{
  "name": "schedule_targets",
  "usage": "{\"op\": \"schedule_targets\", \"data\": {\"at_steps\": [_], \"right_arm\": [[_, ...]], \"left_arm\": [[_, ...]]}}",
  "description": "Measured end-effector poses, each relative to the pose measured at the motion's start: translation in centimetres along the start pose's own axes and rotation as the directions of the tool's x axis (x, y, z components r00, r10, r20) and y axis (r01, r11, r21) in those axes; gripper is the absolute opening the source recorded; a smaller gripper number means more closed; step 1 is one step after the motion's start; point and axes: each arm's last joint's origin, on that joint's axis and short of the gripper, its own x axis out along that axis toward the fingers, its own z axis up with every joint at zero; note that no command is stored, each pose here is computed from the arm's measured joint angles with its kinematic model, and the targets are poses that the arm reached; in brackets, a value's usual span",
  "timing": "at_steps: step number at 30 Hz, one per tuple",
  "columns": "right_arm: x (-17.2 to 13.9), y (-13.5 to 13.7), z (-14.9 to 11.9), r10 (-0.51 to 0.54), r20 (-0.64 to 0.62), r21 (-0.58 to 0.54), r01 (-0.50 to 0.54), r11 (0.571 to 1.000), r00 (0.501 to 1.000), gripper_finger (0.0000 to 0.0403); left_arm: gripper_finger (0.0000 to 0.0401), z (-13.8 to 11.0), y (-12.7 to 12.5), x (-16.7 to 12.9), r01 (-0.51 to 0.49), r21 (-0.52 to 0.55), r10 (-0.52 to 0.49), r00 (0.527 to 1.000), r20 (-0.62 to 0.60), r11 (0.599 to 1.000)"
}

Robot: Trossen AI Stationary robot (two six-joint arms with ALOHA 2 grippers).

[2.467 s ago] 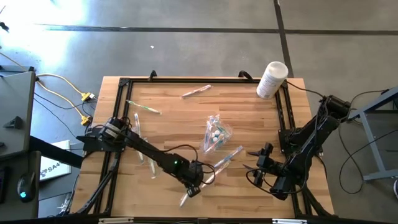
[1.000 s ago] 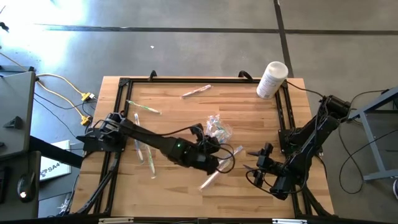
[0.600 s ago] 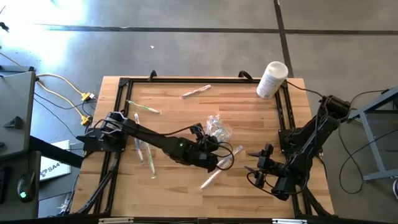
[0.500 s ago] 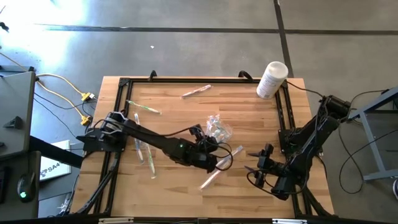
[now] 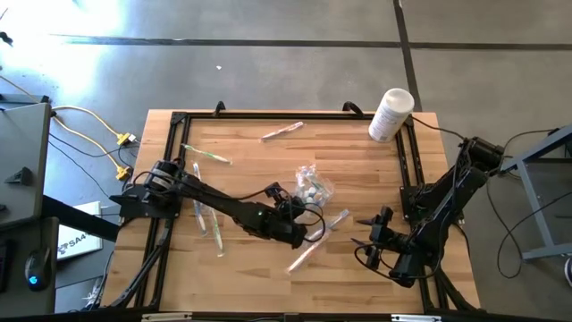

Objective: Pick & Place toothbrushing station
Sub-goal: Put the green toothbrush into the transparent organizer

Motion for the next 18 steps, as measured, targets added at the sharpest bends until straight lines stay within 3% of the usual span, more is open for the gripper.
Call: {"op": "schedule_targets", "data": {"at_steps": [7,12,18], "right_arm": [[0.0,0.0,0.0,-0.002,0.003,0.0,0.002,1.0,1.0,0.0259],[0.0,0.0,0.0,-0.002,0.004,0.0,0.002,1.0,1.0,0.0259],[0.0,0.0,0.0,-0.001,0.004,0.002,0.001,1.0,1.0,0.0259]], "left_arm": [[0.0,-0.2,0.0,0.1,0.008,-0.009,-0.008,1.0,-0.002,1.0],[0.0002,0.5,-0.2,-0.3,0.023,0.048,-0.023,1.0,0.002,0.999],[0.0037,2.0,-0.7,-1.9,0.05,0.094,-0.053,0.998,0.033,0.994]]}}
